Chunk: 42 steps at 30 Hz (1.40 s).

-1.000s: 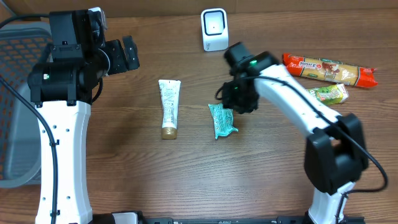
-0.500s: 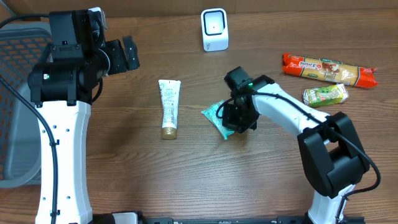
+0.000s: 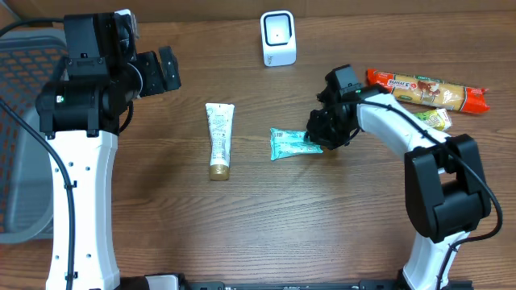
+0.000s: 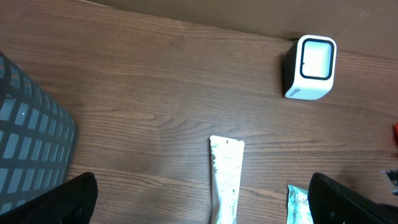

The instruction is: Scan the item barcode

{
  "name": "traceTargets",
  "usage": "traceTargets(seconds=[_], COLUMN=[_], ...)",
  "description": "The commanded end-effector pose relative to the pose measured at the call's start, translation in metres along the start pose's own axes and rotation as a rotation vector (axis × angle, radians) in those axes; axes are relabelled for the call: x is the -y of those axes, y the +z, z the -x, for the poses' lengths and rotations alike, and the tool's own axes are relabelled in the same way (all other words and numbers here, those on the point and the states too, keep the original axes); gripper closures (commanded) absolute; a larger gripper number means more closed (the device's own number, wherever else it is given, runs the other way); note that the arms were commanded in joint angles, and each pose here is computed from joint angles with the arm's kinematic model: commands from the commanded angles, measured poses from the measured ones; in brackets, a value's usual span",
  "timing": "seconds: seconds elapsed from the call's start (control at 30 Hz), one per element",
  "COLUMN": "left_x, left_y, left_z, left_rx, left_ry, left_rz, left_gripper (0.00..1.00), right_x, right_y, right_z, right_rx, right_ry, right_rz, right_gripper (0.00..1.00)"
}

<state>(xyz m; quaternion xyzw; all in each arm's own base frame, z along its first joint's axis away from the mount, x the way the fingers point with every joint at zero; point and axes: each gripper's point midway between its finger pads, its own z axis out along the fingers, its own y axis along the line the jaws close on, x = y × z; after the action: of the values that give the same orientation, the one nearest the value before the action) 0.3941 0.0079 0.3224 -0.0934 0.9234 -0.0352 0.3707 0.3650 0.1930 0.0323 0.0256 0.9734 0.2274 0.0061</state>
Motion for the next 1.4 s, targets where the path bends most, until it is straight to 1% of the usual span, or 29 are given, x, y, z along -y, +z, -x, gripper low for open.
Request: traceTargets(seconds=[0.0, 0.1, 0.13, 0.2, 0.33, 0.47, 0.63, 0.87, 0.97, 1.1, 1.13, 1.17, 1.2, 1.23, 1.27, 1.37], left_x=[-0.001, -0.001, -0.001, -0.001, -0.001, -0.001, -0.001, -0.001, -0.001, -0.001, -0.001, -0.001, -0.001, -0.001, -0.001, -0.001], left_y=[0.001, 0.001, 0.001, 0.001, 0.001, 0.001, 0.001, 0.001, 0.001, 0.001, 0.001, 0.001, 0.001, 0.001, 0.001, 0.001], left_z=[0.002, 0.002, 0.002, 0.002, 0.002, 0.002, 0.002, 0.002, 0.002, 0.002, 0.002, 0.002, 0.002, 0.002, 0.002, 0.002], left_rx=[0.004, 0.004, 0.004, 0.004, 0.004, 0.004, 0.004, 0.004, 0.004, 0.004, 0.004, 0.004, 0.004, 0.004, 0.004, 0.004], left_ry=[0.002, 0.002, 0.002, 0.002, 0.002, 0.002, 0.002, 0.002, 0.002, 0.002, 0.002, 0.002, 0.002, 0.002, 0.002, 0.002], left_rz=[0.005, 0.006, 0.006, 0.006, 0.006, 0.006, 0.005, 0.005, 0.005, 0.005, 0.005, 0.006, 0.006, 0.006, 0.006, 0.006], left_gripper=[0.00, 0.00, 0.00, 0.00, 0.00, 0.00, 0.00, 0.00, 0.00, 0.00, 0.00, 0.00, 0.00, 0.00, 0.00, 0.00], right_x=[-0.015, -0.015, -0.013, -0.006, 0.001, 0.006, 0.007, 0.015, 0.016, 0.023, 0.025, 0.026, 0.025, 0.024, 0.022, 0.016], right_y=[-0.018, -0.029, -0.029, -0.026, -0.013, -0.002, 0.004, 0.019, 0.025, 0.034, 0.036, 0.039, 0.039, 0.039, 0.036, 0.027], right_z=[0.010, 0.014, 0.015, 0.017, 0.013, 0.014, 0.017, 0.017, 0.015, 0.010, 0.007, 0.003, 0.000, -0.003, -0.005, -0.005], right_rx=[-0.001, 0.001, 0.006, 0.007, 0.006, 0.032, 0.057, 0.095, 0.106, 0.076, 0.058, 0.040, 0.030, 0.022, 0.012, -0.016], right_ry=[-0.231, -0.368, -0.415, -0.530, -0.741, -0.854, -0.895, -0.911, -0.915, -0.891, -0.883, -0.876, -0.871, -0.867, -0.858, -0.747], right_rz=[0.051, 0.028, 0.016, -0.017, -0.016, -0.017, -0.019, -0.018, -0.010, -0.008, -0.004, 0.009, 0.019, 0.034, 0.042, 0.045], right_gripper=[0.54, 0.35, 0.33, 0.32, 0.33, 0.34, 0.39, 0.39, 0.41, 0.48, 0.52, 0.62, 0.74, 0.89, 0.96, 0.96])
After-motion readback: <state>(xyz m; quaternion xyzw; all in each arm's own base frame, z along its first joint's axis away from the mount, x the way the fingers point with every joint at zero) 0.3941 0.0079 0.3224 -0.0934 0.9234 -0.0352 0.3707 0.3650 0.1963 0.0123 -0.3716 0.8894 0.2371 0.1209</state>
